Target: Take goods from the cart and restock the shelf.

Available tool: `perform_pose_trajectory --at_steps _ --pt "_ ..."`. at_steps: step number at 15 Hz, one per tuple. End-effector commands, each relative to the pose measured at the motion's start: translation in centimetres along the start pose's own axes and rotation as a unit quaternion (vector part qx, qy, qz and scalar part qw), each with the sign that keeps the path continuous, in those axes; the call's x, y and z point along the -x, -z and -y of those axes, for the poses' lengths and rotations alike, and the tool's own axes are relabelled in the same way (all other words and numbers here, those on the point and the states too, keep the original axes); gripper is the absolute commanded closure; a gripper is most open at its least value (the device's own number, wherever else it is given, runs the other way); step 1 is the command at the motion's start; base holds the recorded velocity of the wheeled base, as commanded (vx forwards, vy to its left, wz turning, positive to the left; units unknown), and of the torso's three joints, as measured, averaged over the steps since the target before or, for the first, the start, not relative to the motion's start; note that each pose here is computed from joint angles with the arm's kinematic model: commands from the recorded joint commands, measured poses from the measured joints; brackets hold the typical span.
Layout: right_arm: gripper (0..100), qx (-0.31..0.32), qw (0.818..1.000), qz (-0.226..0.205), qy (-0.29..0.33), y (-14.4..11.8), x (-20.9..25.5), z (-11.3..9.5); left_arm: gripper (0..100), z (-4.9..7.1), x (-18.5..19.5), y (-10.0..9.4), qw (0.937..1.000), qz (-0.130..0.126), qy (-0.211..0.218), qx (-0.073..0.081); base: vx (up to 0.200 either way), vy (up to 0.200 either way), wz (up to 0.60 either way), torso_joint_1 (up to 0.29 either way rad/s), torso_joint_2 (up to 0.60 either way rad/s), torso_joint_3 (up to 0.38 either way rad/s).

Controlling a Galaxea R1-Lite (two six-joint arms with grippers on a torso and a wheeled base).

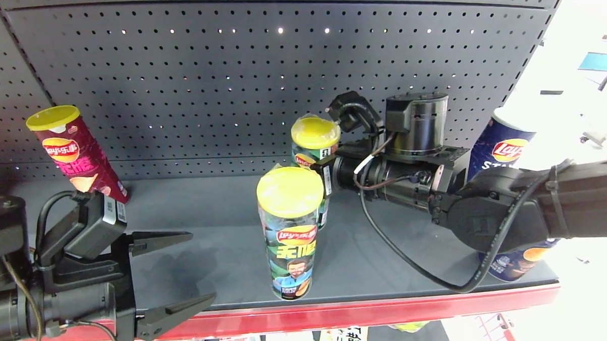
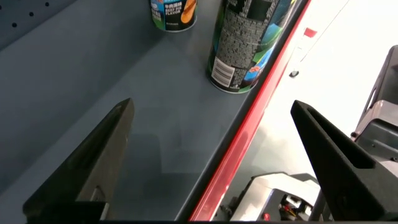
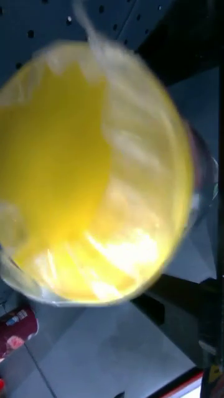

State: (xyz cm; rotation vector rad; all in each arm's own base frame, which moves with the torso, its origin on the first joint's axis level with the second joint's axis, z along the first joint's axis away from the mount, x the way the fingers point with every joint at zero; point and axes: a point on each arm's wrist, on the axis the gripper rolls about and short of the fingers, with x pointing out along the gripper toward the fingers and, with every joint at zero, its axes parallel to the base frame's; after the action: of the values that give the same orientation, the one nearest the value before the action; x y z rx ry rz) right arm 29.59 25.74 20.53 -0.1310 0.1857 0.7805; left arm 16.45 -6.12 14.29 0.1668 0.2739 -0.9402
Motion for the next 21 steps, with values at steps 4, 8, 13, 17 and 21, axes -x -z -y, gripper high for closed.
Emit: perform_pose_trajectory --at_steps 4,8,13,17,21 --pt "0 -0.005 1.000 0.012 0.010 -1.0 1.2 -0.5 0 0.1 0.0 0.2 1.0000 -0.003 0.001 0.002 0.000 0.000 0.00 0.000 0.00 0.000" --pt "0 -0.006 1.000 0.005 0.021 -0.9 4.1 -0.4 0 0.0 -0.1 0.4 1.0000 -0.007 0.002 0.006 0.000 0.000 0.00 0.000 0.00 0.000" --pt "0 -0.007 0.999 0.000 0.036 -0.6 8.1 -0.5 0 0.0 -0.2 0.5 0.9999 -0.009 0.003 0.008 0.000 0.000 0.00 0.000 0.00 0.000" --pt "0 -0.007 0.999 -0.007 0.051 0.1 10.5 -0.4 0 -0.1 -0.4 0.6 0.9998 -0.014 0.003 0.011 0.000 0.000 0.00 0.000 0.00 0.000" --pt "0 -0.006 0.998 -0.008 0.059 0.9 13.5 -0.8 0 -0.3 -0.7 0.9 0.9995 -0.025 -0.005 0.016 0.000 0.000 0.00 0.000 0.00 0.000"
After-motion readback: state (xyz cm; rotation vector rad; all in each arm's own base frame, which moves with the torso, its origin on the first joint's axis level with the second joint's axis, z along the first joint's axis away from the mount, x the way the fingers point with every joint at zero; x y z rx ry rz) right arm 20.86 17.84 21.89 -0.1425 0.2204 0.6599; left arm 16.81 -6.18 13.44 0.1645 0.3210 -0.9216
